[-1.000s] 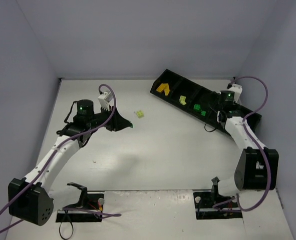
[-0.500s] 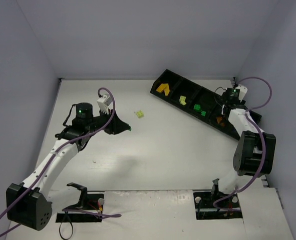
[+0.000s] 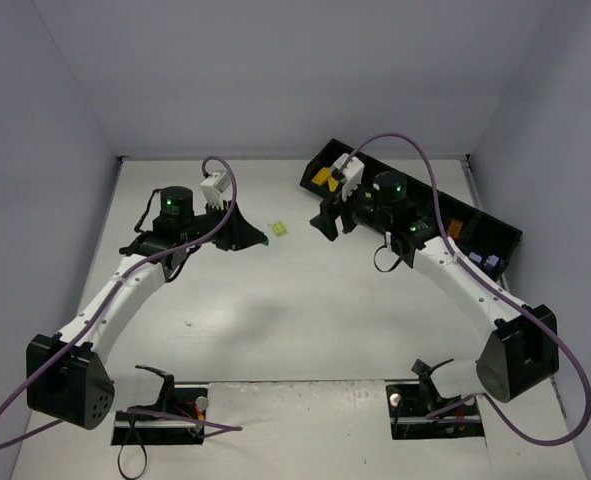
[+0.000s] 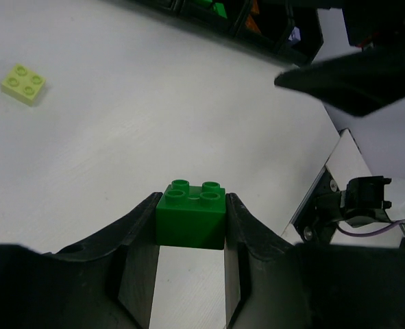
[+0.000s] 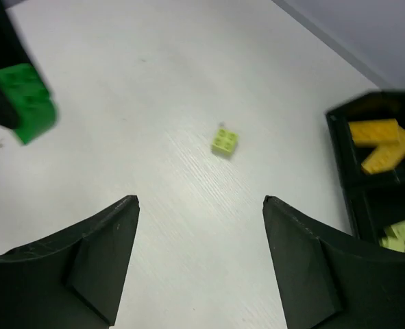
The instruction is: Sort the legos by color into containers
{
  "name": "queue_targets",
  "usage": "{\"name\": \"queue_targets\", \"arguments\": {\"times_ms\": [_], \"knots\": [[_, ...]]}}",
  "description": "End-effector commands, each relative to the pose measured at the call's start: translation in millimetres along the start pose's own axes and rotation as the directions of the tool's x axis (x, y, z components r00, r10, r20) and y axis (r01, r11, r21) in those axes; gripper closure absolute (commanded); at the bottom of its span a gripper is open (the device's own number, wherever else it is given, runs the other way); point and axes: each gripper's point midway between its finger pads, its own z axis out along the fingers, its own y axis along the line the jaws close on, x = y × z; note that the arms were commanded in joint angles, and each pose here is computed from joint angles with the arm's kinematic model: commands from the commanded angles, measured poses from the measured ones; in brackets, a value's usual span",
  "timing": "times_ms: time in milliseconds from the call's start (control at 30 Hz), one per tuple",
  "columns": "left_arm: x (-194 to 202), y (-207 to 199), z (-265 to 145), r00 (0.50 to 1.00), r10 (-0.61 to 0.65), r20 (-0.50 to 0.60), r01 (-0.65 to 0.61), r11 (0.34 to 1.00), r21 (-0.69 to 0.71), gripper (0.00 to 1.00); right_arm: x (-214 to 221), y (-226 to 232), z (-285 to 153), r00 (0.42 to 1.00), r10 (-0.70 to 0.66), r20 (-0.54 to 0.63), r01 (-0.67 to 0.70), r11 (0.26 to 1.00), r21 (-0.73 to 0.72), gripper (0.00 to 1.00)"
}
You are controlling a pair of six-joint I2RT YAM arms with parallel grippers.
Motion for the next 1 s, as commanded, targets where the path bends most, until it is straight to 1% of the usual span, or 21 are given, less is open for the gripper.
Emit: {"name": "queue_targets", "arguments": {"times_ms": [0, 67, 233, 467, 700, 867, 967], "knots": [[-45, -28, -5, 0.993, 0.033, 0.113, -0.042, 0.996, 0.082, 1.0, -63, 44, -11, 0.964, -0.181, 0.197, 0.214, 0.963, -0.161, 0.3], [-55, -34, -5, 0.99, 0.018, 0.141, -0.033, 0.994, 0.106, 1.0, -68, 62, -8, 0.954, -0.209, 0.215, 0.254, 0.945, -0.205, 0.29], [-67, -44, -3, 0.985, -0.03, 0.169, 0.002, 0.987, 0.16, 1.0, -78, 103, 2, 0.937, -0.242, 0.252, 0.313, 0.9, -0.303, 0.29], [-74, -52, -3, 0.98, -0.077, 0.181, 0.041, 0.98, 0.193, 1.0, -83, 131, 15, 0.912, -0.293, 0.286, 0.386, 0.849, -0.36, 0.29], [-76, -65, -7, 0.979, -0.099, 0.18, 0.056, 0.972, 0.23, 1.0, -84, 126, 27, 0.902, -0.322, 0.288, 0.408, 0.855, -0.319, 0.31], [-73, -68, -8, 0.98, -0.105, 0.172, 0.062, 0.969, 0.239, 1.0, -91, 123, 31, 0.894, -0.328, 0.307, 0.417, 0.86, -0.295, 0.37], [-71, -70, -9, 0.98, -0.104, 0.169, 0.061, 0.968, 0.243, 1.0, -95, 123, 33, 0.889, -0.331, 0.318, 0.422, 0.86, -0.286, 0.38]]}}
